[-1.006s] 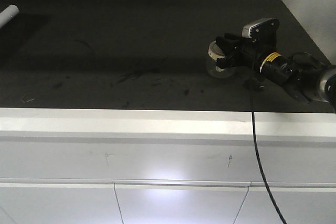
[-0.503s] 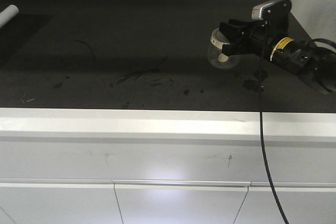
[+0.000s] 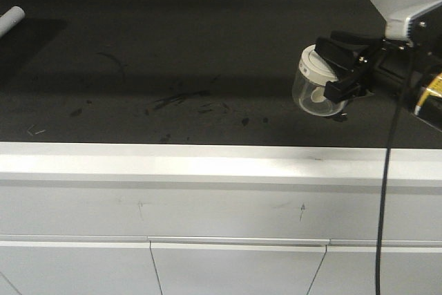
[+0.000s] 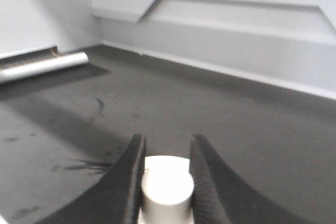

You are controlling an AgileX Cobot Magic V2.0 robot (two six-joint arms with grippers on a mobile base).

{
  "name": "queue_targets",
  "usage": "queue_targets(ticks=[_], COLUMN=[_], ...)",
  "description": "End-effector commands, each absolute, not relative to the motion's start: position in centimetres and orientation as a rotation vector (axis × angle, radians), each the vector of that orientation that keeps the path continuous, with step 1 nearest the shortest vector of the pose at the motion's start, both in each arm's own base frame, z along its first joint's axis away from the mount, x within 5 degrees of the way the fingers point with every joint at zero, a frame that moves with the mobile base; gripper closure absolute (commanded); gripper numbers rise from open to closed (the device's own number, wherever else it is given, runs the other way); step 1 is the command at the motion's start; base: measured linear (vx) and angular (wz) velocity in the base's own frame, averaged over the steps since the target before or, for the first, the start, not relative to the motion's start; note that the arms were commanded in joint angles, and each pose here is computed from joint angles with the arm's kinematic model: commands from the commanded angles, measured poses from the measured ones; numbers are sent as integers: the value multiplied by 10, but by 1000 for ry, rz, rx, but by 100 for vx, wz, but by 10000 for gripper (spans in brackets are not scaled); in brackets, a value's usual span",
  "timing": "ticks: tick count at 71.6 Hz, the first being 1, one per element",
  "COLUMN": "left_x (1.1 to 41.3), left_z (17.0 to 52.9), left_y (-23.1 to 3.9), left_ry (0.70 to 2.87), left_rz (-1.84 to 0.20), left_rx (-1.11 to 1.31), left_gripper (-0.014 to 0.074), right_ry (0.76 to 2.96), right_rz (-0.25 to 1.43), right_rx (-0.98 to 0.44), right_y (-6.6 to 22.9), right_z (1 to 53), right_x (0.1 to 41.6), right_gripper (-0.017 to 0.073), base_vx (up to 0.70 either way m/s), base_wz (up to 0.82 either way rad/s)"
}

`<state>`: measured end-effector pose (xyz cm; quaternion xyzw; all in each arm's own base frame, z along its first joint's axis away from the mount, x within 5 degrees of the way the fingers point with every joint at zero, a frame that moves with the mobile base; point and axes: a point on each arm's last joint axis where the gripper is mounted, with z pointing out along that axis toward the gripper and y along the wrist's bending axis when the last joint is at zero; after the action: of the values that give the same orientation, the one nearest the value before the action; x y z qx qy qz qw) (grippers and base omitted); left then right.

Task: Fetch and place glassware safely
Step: 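Close the right gripper on the jar and lift it out toward the robot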

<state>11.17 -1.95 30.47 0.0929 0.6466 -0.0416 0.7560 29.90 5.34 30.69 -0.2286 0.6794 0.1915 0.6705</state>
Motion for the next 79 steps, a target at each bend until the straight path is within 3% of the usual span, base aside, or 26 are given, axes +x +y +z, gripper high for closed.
queue_targets(ticks=[1,12,27,43,60,79], left_x=[110,110,110,110,110,110], left_z=[318,318,318,318,318,318], left_y=[-22,-22,-22,-22,-22,-22], left_ry=[1331,1331,1331,1331,1331,1331], left_rz=[-130,-130,-130,-130,-130,-130], left_rx=[203,203,203,203,203,203], left_gripper=[601,601,601,601,601,601], right_ry=[1389,1388,1397,1372,1349,1356], right_rz=[477,481,600,719,803,796], right_rx=[-502,-572,-707,-822,-885,-884], right_y=[59,88,139,176,196,196], right_z=[340,352,349,348,347,347], right_x=[275,248,223,197,177,178], right_gripper=[563,563,562,561,561,559], base_vx=[0,0,0,0,0,0], base_wz=[0,0,0,0,0,0])
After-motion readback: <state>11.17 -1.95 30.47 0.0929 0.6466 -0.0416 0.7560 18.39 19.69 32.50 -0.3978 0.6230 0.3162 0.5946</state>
